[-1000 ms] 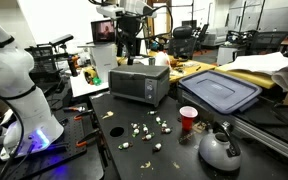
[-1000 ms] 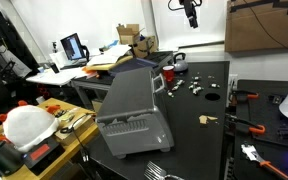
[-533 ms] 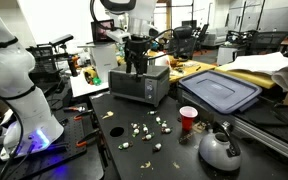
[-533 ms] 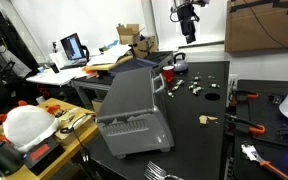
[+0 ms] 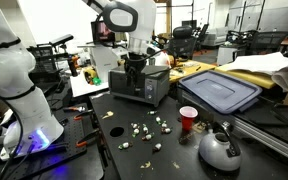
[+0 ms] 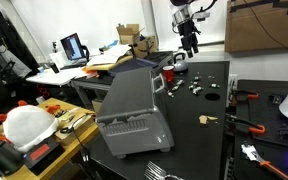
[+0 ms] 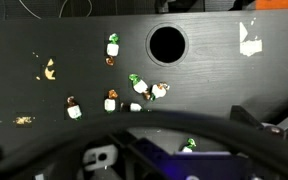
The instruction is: Put two pieces of candy in the red cup.
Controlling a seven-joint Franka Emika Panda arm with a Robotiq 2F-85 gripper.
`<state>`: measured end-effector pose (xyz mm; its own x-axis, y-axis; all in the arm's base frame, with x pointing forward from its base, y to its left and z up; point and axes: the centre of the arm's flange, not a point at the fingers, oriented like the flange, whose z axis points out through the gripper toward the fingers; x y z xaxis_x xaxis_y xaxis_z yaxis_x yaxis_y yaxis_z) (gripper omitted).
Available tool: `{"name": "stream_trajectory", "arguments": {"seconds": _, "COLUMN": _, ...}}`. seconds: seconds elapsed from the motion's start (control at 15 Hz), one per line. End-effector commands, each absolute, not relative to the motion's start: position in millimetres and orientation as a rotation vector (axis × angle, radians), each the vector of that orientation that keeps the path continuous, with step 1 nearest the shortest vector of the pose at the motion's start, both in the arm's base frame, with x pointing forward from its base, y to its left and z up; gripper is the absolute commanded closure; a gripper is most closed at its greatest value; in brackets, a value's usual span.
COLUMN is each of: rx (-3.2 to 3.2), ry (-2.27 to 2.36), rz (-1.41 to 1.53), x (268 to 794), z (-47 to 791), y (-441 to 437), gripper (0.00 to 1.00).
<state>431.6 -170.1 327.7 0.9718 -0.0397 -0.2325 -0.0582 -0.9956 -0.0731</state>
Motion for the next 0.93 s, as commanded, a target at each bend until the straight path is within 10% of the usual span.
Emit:
{"name": "stream_trajectory", "arguments": {"seconds": 0.0, "rx": -3.130, "ry": 0.141, "rz": 0.358, "x": 431, "z": 294, "y": -168, "gripper": 0.00}}
{"name": "stream_trajectory", "arguments": {"seconds": 0.87, "rx": -3.224, "ry": 0.306, "rz": 0.376, "x": 445, "z": 172, "y": -201, "gripper": 0.00}}
